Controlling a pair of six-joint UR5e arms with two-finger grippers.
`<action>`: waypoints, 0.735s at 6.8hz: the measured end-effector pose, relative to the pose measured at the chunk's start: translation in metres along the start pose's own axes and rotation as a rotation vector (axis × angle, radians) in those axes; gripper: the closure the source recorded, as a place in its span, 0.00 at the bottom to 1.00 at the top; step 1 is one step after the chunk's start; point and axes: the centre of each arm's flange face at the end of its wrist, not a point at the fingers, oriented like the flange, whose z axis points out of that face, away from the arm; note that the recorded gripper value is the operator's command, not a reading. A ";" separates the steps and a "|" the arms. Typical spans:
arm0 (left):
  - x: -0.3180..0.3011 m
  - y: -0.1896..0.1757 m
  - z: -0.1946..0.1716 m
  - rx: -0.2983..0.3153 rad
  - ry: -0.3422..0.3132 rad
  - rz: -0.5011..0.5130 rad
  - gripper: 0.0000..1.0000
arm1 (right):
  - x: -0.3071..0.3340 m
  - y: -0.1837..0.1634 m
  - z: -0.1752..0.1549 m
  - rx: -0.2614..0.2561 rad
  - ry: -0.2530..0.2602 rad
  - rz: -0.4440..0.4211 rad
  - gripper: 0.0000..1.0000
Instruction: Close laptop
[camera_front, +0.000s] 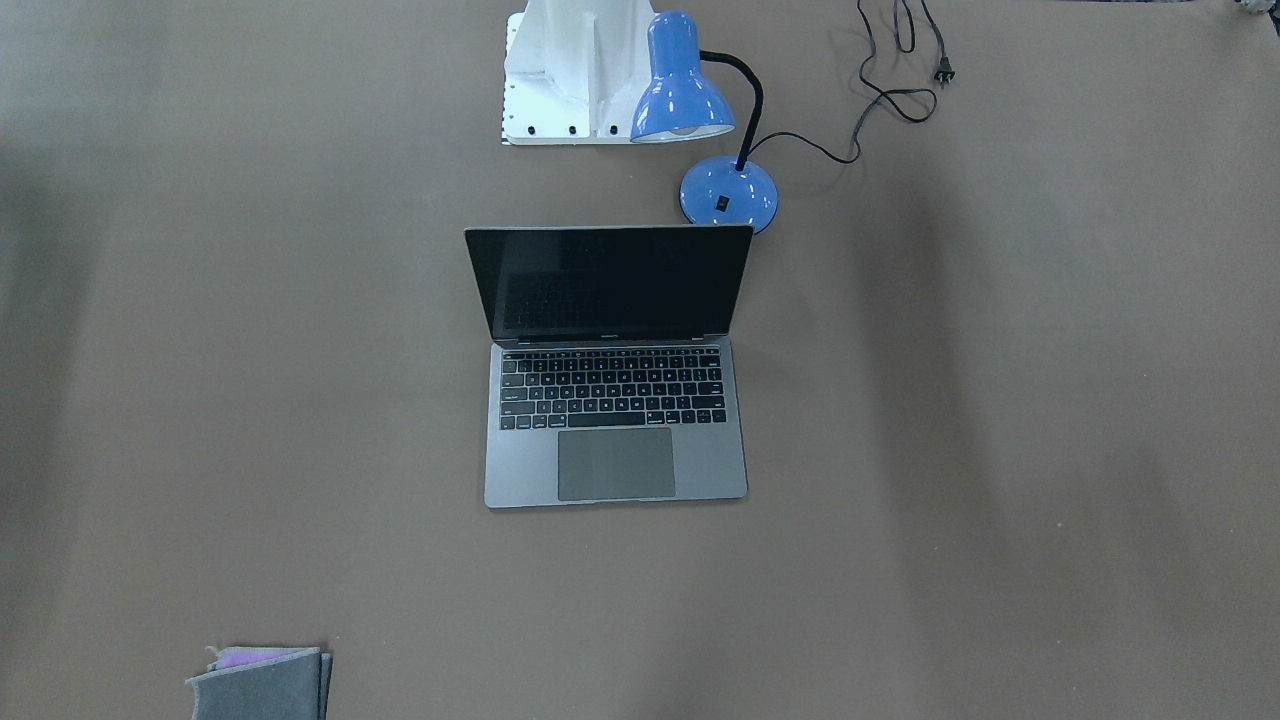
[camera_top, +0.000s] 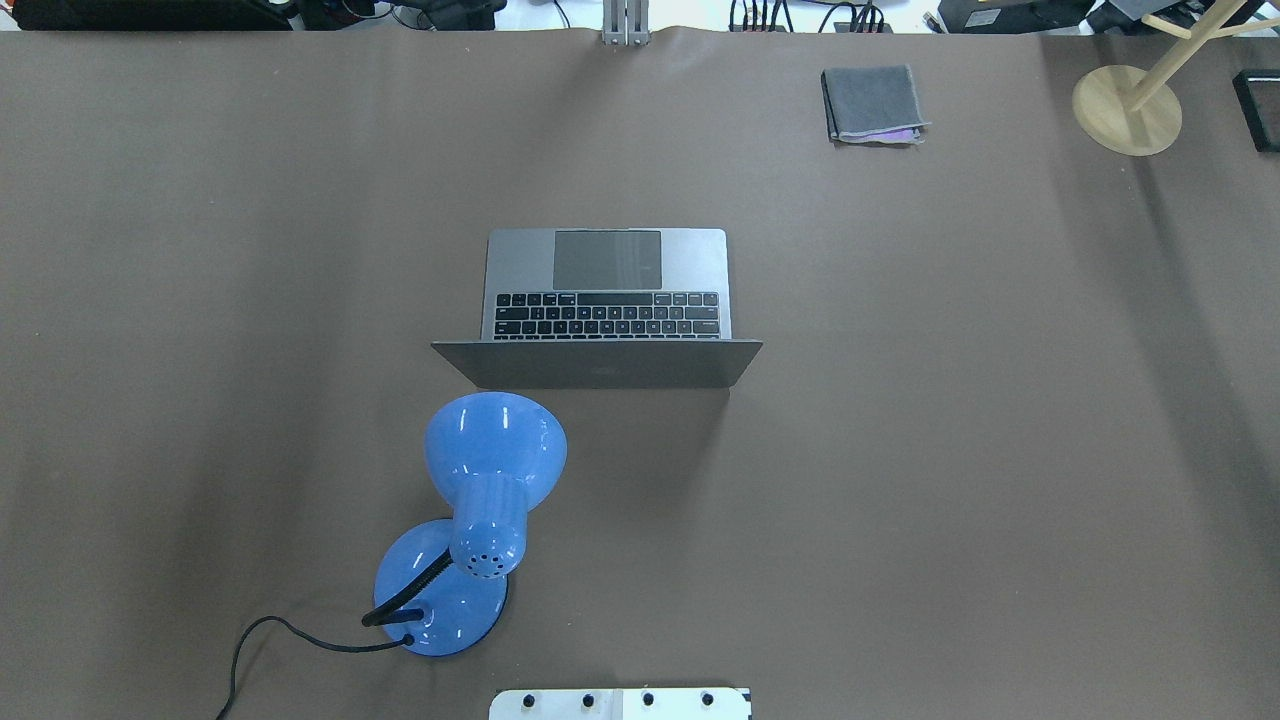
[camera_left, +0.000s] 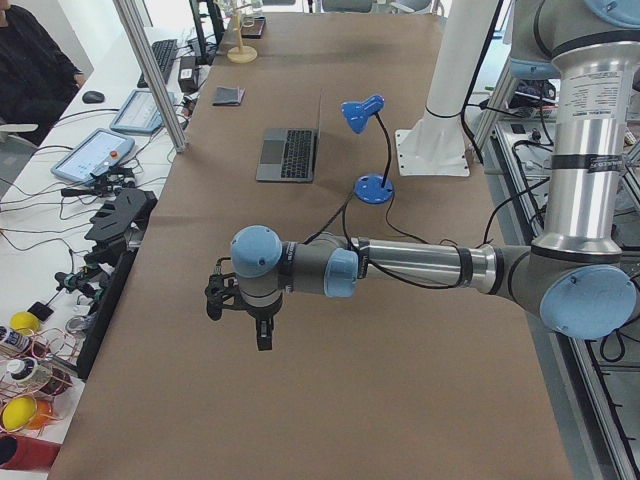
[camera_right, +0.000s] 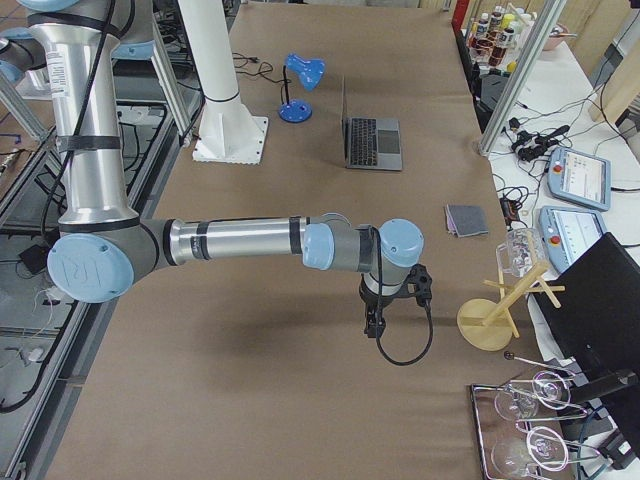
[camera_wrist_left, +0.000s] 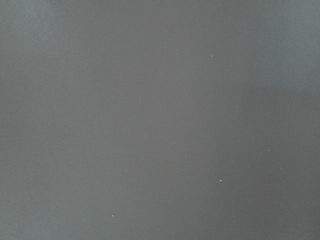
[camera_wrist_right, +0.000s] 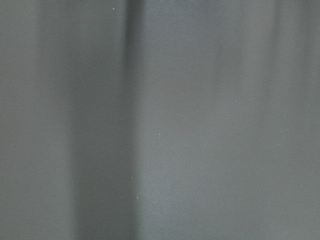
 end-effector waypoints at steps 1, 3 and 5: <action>0.000 0.000 0.000 0.000 0.000 0.000 0.02 | 0.000 -0.001 0.000 0.001 0.000 -0.001 0.00; -0.001 0.000 0.000 0.000 0.000 0.001 0.02 | -0.001 -0.002 -0.002 0.003 0.004 -0.004 0.00; 0.000 0.001 0.000 0.001 0.001 0.002 0.02 | -0.002 -0.002 -0.002 0.004 0.001 -0.004 0.00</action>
